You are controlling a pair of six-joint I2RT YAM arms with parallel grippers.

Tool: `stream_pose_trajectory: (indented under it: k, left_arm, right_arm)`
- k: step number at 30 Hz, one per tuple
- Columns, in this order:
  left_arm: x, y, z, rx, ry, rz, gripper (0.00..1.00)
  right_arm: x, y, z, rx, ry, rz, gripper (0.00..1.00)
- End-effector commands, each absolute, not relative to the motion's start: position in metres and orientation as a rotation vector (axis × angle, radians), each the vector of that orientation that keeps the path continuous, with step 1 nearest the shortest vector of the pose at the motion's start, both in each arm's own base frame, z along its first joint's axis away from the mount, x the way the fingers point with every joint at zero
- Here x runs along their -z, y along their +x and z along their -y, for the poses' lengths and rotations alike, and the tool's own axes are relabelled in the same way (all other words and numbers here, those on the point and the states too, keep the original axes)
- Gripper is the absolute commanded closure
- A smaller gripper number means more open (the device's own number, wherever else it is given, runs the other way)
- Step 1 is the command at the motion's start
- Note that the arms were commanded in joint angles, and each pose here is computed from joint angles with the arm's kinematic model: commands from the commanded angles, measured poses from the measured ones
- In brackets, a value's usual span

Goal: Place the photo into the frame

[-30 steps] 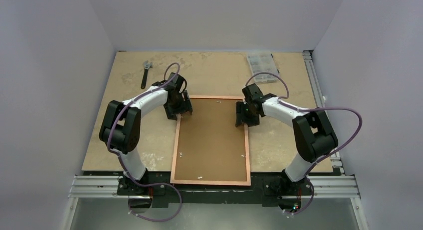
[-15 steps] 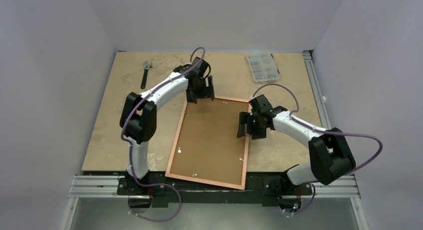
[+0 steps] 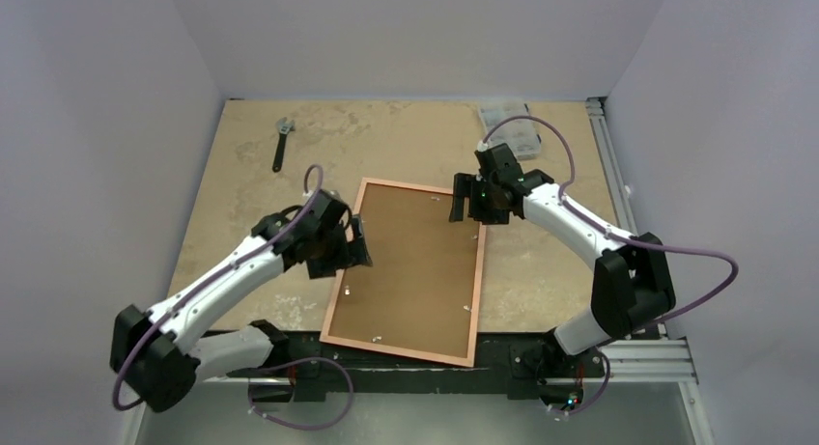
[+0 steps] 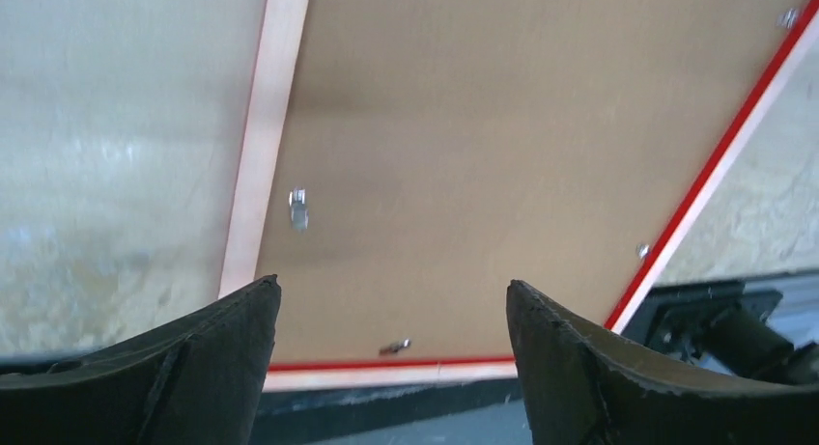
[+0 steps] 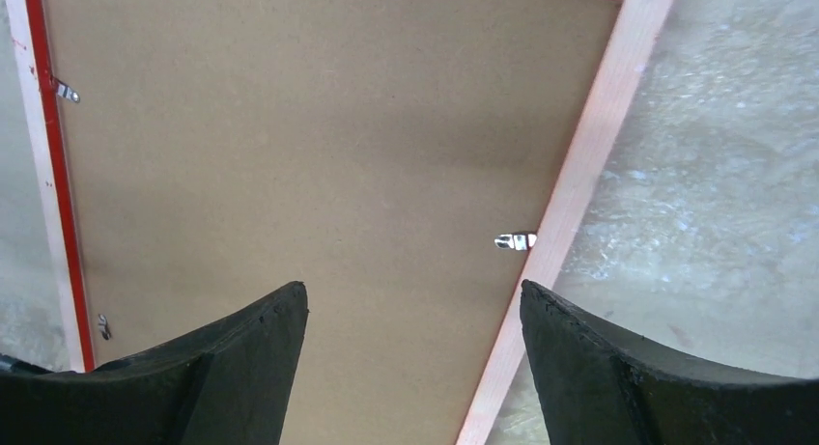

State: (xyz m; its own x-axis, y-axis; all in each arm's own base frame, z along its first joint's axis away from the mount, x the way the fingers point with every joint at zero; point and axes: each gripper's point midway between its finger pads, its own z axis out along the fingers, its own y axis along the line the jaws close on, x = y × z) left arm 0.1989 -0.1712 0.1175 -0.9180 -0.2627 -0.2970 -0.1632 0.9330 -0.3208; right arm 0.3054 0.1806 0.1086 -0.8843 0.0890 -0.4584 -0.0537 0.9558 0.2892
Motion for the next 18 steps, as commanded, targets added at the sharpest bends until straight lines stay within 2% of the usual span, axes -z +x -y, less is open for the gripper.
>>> stream_pose_trajectory:
  k: [1,3,9,14,18]
  left_arm:
    - [-0.121,0.144,0.168,0.524,-0.504,-2.753,0.09]
    - [-0.122,0.122,0.164,0.55,-0.531,-2.747,0.07]
    - [-0.109,0.08,0.17,0.619,-0.544,-2.78,0.07]
    - [-0.09,0.077,0.17,0.48,-0.529,-2.823,0.1]
    - [-0.094,0.089,0.183,0.501,-0.489,-2.794,0.11]
  right_arm:
    - [-0.109,0.315,-0.197,-0.494,-0.012,-2.629,0.21]
    - [-0.107,0.315,-0.203,-0.537,-0.02,-2.64,0.21]
    - [-0.096,0.321,-0.206,-0.527,-0.025,-2.657,0.21]
    - [-0.103,0.348,-0.198,-0.397,-0.04,-2.6,0.21]
    - [-0.117,0.39,-0.195,-0.252,-0.125,-2.545,0.21]
